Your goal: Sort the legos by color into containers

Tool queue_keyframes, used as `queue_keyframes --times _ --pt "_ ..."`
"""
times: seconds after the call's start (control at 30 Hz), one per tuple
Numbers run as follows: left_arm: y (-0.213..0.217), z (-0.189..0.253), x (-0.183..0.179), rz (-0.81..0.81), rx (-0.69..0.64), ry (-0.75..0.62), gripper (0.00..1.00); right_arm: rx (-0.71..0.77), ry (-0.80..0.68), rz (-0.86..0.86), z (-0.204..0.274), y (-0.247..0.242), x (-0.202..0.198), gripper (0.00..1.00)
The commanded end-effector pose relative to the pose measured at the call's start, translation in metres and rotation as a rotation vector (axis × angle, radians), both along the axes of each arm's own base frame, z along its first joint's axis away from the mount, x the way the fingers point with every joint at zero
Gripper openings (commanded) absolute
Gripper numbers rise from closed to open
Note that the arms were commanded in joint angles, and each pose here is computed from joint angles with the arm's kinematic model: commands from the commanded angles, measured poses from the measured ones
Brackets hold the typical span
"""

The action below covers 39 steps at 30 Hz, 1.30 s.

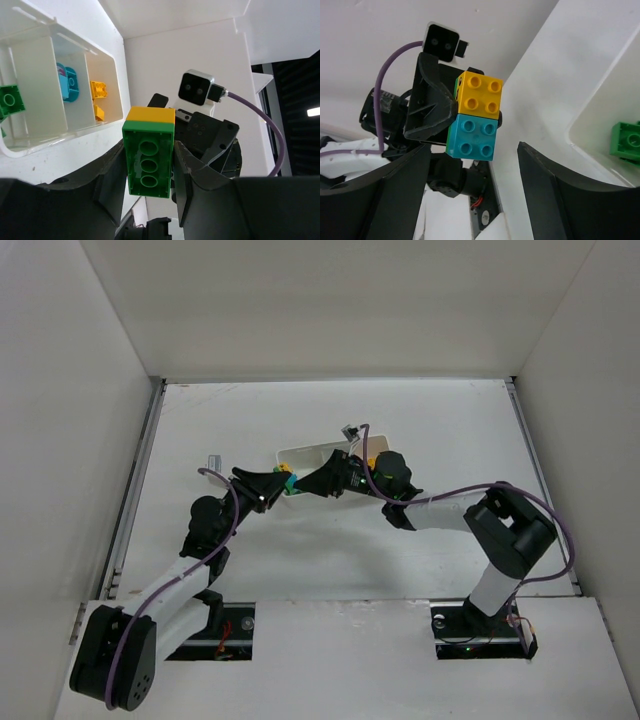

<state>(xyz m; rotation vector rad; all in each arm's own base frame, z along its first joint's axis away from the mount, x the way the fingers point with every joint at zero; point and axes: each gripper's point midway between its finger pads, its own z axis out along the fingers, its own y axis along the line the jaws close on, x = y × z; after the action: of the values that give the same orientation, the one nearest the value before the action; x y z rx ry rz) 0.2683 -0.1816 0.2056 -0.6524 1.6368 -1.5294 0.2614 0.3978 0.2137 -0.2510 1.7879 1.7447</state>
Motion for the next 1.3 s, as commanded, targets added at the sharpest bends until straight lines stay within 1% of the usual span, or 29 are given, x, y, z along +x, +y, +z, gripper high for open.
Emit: queue_keyframes --times 0.0,0.07,0.27,0.37,0.5,0.67,0.77,1.07,1.27 --pt "-0.002 0.028 -0.004 -0.012 -0.061 -0.09 0.16 0.123 -0.071 0.061 0.038 0.002 -0.01 0.74" --pt "-0.004 0.029 -0.005 -0.018 -0.063 -0.09 0.16 0.132 -0.072 0.065 0.039 0.002 -0.011 0.69" --pt "-0.011 0.028 -0.007 -0.038 -0.063 -0.087 0.16 0.141 -0.05 0.057 0.036 0.001 -0.007 0.63" --pt "-0.012 0.028 -0.008 -0.036 -0.059 -0.089 0.16 0.148 -0.043 0.057 0.036 -0.001 -0.006 0.56" --pt "-0.011 0.027 -0.007 -0.031 -0.057 -0.091 0.16 0.143 -0.037 0.046 0.033 -0.002 -0.002 0.51" --pt "-0.01 0.029 -0.007 -0.026 -0.057 -0.096 0.16 0.142 -0.031 0.042 0.032 -0.002 0.0 0.41" --pt "-0.007 0.027 -0.006 -0.019 -0.054 -0.094 0.17 0.142 -0.032 0.028 0.032 -0.007 0.003 0.37" --pt "-0.002 0.001 -0.008 -0.021 -0.005 -0.052 0.18 0.135 -0.034 -0.063 0.031 -0.038 0.026 0.34" --pt "0.002 -0.002 -0.007 -0.022 0.001 -0.048 0.18 0.13 -0.025 -0.098 0.028 -0.05 0.036 0.34"
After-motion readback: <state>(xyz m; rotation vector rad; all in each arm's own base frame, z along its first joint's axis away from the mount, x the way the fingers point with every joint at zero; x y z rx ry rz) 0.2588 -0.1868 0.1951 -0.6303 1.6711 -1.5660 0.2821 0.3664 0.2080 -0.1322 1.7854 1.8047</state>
